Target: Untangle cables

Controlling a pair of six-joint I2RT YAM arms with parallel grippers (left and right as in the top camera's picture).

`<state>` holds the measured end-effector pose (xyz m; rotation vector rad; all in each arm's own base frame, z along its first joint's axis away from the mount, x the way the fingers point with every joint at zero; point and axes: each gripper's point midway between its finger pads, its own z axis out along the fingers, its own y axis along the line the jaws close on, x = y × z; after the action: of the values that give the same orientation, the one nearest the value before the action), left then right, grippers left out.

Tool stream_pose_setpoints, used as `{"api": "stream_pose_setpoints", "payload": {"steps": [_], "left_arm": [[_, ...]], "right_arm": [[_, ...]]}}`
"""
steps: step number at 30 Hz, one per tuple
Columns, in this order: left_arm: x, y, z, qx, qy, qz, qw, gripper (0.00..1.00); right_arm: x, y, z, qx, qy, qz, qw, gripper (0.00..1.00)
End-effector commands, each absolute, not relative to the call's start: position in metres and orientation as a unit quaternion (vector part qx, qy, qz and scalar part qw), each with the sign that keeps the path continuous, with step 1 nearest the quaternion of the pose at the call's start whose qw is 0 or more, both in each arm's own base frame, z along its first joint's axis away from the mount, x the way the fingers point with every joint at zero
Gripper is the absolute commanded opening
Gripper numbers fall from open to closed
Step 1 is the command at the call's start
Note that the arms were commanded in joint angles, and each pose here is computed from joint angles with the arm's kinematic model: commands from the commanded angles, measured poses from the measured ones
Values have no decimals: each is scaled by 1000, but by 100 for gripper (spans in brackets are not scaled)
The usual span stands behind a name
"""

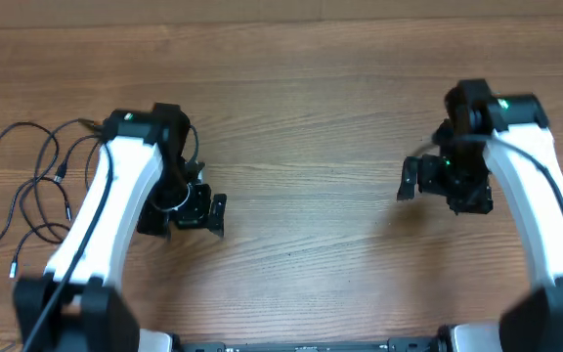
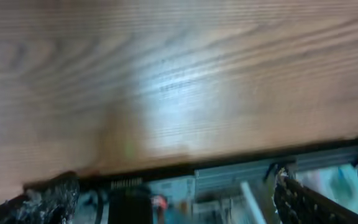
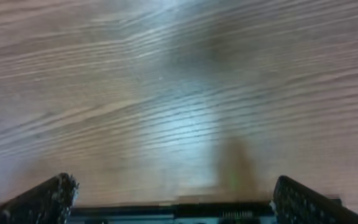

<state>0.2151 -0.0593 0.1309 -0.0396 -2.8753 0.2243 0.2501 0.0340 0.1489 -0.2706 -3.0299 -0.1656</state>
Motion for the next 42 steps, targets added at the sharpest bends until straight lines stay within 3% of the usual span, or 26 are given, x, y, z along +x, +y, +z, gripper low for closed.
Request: {"api": "stream_pose_setpoints", "payload": {"steps": [1, 9, 14, 21, 26, 42], "left_arm": [[213, -58, 149, 3, -996, 81, 43, 99], [207, -41, 198, 12, -980, 69, -189, 100], [181, -36, 236, 7, -940, 84, -331, 99], [170, -35, 278, 17, -889, 108, -445, 100], [174, -35, 284, 17, -882, 109, -459, 100], [149, -32, 252, 21, -918, 97, -384, 99]], "right_arm": [[244, 32, 177, -85, -993, -63, -42, 100], [242, 29, 251, -72, -963, -82, -248, 100], [221, 16, 310, -73, -914, -66, -394, 100], [180, 2, 335, -85, -883, -45, -459, 100], [176, 2, 329, -86, -889, -42, -447, 100], [174, 2, 327, -86, -892, -42, -442, 100]]}}
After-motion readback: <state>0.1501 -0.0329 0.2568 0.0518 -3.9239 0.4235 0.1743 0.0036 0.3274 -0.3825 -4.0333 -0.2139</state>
